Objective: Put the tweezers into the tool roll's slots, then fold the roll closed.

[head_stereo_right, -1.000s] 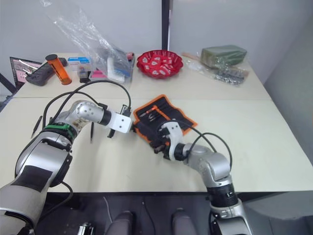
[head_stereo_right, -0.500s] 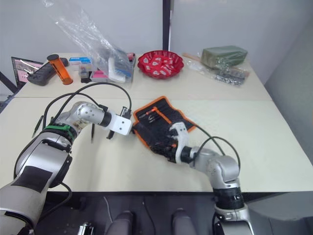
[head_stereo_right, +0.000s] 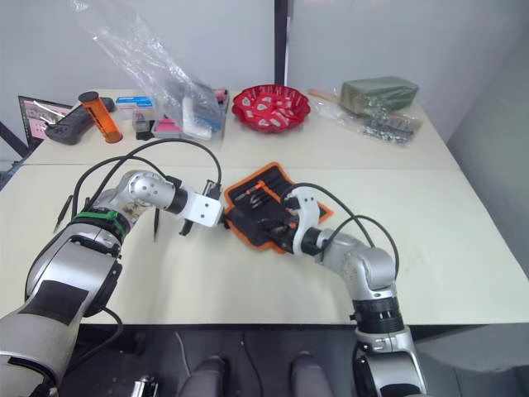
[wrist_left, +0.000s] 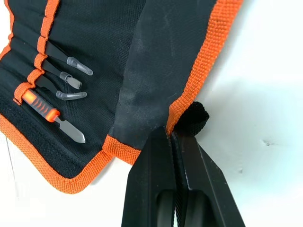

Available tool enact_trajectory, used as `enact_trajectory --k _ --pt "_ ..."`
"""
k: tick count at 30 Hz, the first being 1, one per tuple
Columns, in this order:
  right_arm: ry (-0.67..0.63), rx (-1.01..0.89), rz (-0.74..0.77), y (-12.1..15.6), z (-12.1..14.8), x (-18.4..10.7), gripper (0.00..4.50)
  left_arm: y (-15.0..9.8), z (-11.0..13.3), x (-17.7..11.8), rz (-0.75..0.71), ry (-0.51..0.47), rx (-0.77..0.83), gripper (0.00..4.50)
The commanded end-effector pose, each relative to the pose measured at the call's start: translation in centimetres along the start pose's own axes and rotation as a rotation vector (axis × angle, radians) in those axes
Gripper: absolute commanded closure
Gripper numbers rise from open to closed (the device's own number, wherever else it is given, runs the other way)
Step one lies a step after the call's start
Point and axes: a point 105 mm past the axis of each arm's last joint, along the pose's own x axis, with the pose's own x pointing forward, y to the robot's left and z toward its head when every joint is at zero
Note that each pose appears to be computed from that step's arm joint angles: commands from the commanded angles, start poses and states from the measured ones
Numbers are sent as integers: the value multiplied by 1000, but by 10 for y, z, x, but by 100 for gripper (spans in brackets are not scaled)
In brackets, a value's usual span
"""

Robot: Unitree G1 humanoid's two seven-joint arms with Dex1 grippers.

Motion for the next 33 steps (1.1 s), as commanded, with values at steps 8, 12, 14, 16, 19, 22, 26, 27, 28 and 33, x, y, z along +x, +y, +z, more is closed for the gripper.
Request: enact_trajectory --k 8,12,14,16,19,22,26,27,28,33 --pt "114 -4 27 6 -29 12 450 12 -1 -15 87 -97 -204 389" --pt "128 -4 3 -1 -29 10 450 43 -8 -53 231 -189 -475 262" --pt "136 -11 4 -1 -29 9 450 61 1 -70 284 -298 -555 197" --pt "142 -17 6 -1 -29 8 450 72 11 -80 297 -370 -579 126" --pt "147 -22 10 -1 -30 6 450 85 24 -78 340 -466 -631 32" --pt "150 -23 14 0 -31 5 450 84 33 -67 321 -533 -679 5" --pt "150 -31 9 1 -32 2 450 68 35 -35 312 -549 -772 92" --pt "149 -31 7 1 -32 1 450 61 36 -27 298 -540 -781 125" --pt "148 -32 4 1 -32 0 450 55 36 -20 294 -533 -789 157" --pt "146 -27 -14 0 -34 -3 450 25 36 15 286 -495 -849 326"
